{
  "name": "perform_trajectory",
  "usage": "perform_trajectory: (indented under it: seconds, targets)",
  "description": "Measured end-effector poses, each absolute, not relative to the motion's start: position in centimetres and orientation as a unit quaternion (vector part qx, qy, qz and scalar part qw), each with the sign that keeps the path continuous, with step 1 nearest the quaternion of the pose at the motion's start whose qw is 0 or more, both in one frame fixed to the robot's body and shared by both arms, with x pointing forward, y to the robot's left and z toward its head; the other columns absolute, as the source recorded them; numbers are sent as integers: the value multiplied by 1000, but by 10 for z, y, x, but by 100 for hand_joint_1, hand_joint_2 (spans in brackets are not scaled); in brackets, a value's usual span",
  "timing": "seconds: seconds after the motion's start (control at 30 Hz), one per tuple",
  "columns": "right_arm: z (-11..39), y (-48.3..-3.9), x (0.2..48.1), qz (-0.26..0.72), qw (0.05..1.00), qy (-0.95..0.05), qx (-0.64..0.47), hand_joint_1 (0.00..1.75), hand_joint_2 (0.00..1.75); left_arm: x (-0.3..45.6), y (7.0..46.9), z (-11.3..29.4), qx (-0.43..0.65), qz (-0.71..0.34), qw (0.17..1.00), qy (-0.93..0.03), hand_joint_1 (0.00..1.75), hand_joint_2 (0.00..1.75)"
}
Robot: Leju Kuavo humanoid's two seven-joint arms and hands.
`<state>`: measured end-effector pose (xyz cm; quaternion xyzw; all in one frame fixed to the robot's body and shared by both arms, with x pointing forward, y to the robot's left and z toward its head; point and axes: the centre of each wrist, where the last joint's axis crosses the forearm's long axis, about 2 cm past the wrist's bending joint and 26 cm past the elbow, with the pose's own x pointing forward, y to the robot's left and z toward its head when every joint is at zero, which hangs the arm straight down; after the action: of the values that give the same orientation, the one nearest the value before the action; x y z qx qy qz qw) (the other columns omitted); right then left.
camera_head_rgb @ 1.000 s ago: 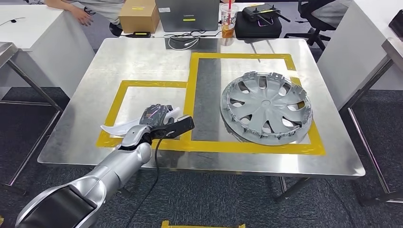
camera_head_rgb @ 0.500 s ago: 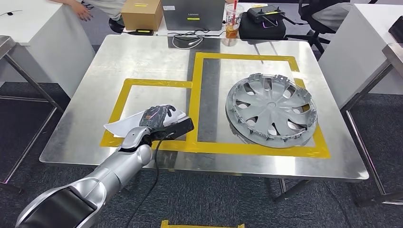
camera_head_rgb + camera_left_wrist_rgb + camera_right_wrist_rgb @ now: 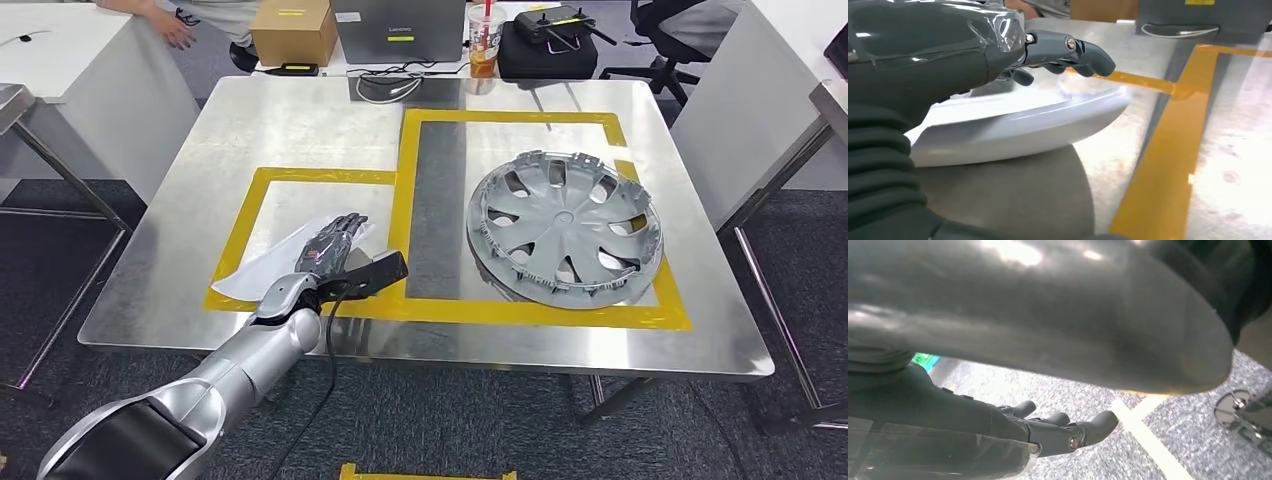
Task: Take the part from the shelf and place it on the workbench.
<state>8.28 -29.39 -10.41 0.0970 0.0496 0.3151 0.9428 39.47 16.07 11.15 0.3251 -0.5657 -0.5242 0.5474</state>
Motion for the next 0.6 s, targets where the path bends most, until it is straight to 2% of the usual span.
perform_trajectory:
  seconds: [0.33,0.47,0.6]
  targets:
    - [-104,-295,83,315,943,52,95,0,0,392,160,109,215,-434,606,-631,0,0]
    - [-104,-296,82,315,943,53,93,0,0,390,143,116,109,-355,630,-682,0,0]
    - [-104,-303,80,313,944,50,92,0,0,384,120,130,-75,-247,666,-700,0,0]
